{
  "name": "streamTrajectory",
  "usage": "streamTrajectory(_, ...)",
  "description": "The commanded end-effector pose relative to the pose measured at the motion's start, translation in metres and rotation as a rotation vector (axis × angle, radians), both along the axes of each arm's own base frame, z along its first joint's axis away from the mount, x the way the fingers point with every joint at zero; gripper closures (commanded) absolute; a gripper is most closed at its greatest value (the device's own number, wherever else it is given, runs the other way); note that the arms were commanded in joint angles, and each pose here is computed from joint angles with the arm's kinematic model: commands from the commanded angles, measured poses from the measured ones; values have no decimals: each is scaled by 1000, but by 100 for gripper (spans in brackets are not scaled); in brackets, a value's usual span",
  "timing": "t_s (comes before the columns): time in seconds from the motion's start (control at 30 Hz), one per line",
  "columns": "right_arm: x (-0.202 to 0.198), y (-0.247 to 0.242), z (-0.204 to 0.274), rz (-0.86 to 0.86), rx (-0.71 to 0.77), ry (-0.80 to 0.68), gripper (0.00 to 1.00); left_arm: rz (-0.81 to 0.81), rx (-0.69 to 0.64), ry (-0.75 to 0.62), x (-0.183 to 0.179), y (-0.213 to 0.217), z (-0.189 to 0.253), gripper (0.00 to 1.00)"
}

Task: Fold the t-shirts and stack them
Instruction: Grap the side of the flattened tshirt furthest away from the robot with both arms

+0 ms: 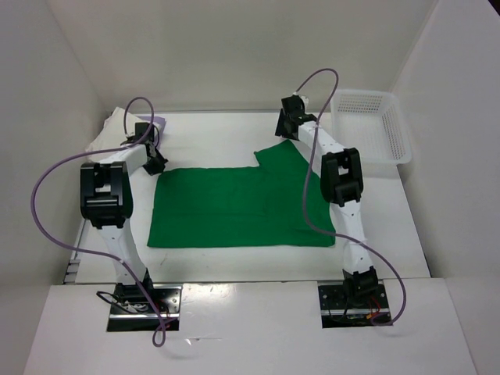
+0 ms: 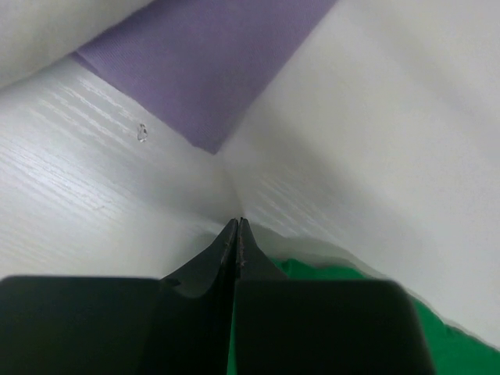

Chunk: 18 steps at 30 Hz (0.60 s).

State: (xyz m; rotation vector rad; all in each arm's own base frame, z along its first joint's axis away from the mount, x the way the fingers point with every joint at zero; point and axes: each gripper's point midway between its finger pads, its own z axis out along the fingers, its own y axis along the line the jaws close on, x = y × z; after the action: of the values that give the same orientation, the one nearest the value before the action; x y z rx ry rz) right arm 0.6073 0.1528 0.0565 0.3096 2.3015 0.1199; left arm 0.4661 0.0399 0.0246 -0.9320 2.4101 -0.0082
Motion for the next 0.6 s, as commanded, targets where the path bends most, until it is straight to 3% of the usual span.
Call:
streamTrajectory(0.0, 14, -26, 4, -20, -130, 0, 39, 6, -24, -63, 2, -6, 29, 100)
streamTrajectory(0.2, 20, -29, -11, -6, -101, 26, 39, -2, -32, -95, 4, -8, 43, 100)
streamTrajectory(0.43, 12, -21, -22, -4, -45, 67, 60, -9, -42, -104, 6, -10, 44, 100)
streamTrajectory(0.5, 8, -19, -19, -2, -28, 72, 60, -9, -42, -104, 4, -10, 45, 100)
streamTrajectory(0.57, 6, -19, -12, -2, -26, 63, 52, -14, -49, -105, 4, -12, 45, 100)
